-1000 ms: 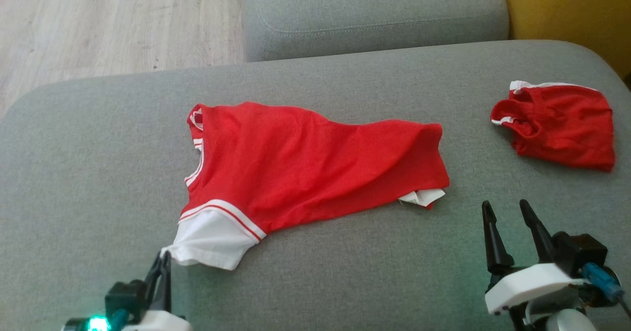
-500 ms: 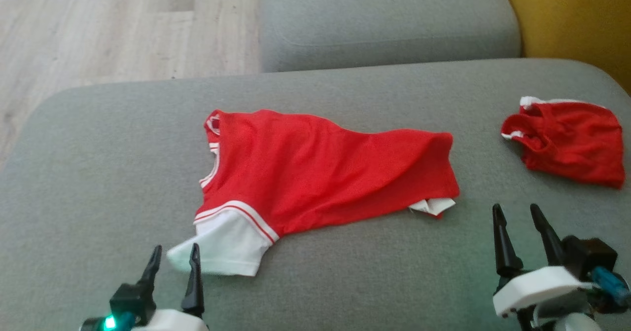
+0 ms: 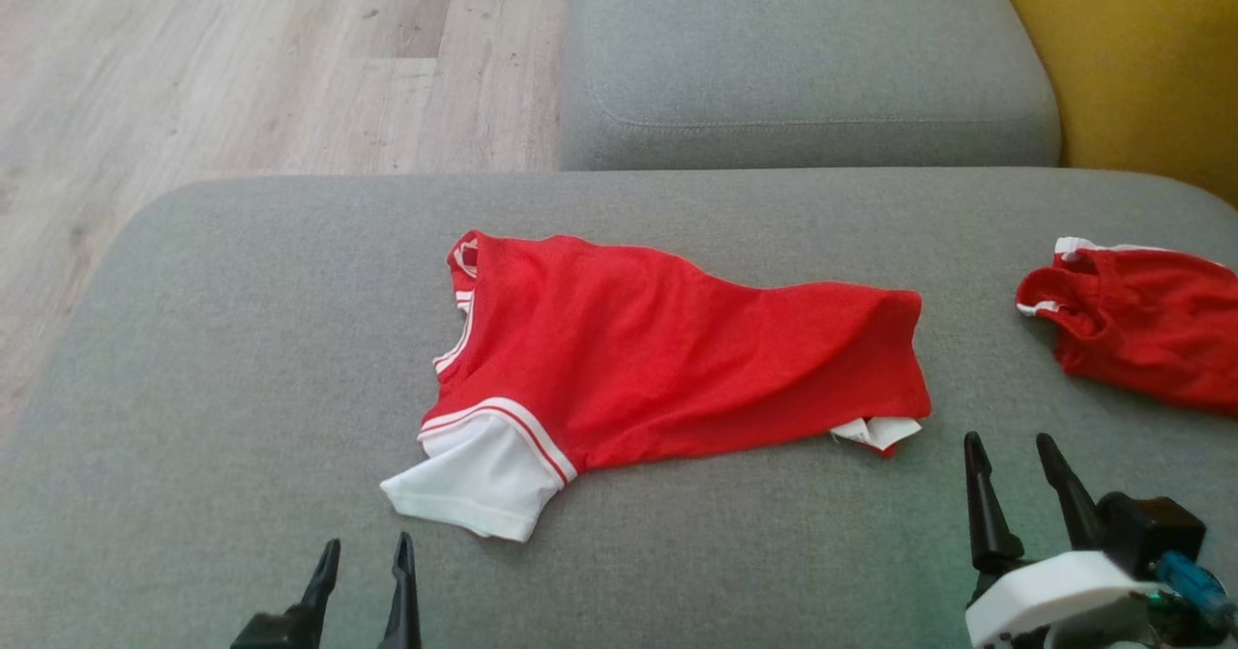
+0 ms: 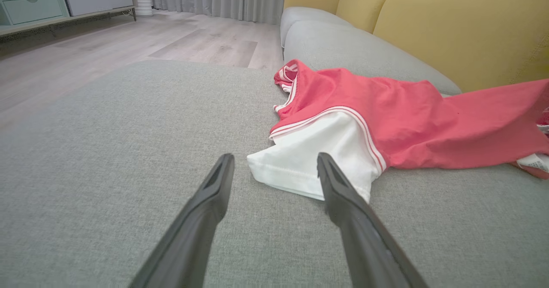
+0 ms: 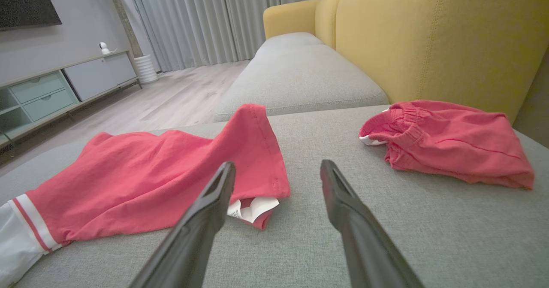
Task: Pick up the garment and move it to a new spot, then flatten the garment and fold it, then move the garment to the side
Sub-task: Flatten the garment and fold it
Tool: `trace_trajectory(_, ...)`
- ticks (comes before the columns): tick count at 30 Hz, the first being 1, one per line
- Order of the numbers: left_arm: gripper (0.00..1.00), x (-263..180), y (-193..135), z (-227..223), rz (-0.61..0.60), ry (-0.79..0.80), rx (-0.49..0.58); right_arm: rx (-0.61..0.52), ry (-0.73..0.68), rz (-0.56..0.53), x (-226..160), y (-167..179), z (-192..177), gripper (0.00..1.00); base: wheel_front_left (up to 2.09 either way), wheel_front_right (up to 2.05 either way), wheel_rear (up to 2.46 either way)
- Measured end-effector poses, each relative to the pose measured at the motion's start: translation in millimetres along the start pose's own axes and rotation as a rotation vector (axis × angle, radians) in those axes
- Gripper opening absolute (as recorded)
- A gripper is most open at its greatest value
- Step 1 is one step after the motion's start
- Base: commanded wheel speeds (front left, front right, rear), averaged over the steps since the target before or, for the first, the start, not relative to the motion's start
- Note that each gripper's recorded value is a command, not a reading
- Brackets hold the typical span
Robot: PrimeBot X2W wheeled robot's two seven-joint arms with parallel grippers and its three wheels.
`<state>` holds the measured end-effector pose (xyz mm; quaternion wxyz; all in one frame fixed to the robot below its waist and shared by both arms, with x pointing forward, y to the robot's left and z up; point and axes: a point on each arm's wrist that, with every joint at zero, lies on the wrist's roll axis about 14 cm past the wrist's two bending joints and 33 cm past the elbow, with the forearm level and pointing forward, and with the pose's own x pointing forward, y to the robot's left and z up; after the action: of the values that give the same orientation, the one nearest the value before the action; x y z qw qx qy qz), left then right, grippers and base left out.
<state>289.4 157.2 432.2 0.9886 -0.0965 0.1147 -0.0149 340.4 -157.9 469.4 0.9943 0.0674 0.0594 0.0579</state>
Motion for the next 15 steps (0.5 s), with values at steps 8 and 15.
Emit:
trace_trajectory(8,1.0,-1.2,-2.1,0.9,0.0,-0.008,-0.009,0.009,0.001,0.002,-0.7,1.0,-3.7,1.0,0.0,0.0,0.0)
trace_trajectory(15,1.0,0.0,-5.8,1.5,-0.008,-0.011,-0.011,0.012,0.004,0.001,-2.4,1.0,-5.6,1.0,0.0,0.0,0.0)
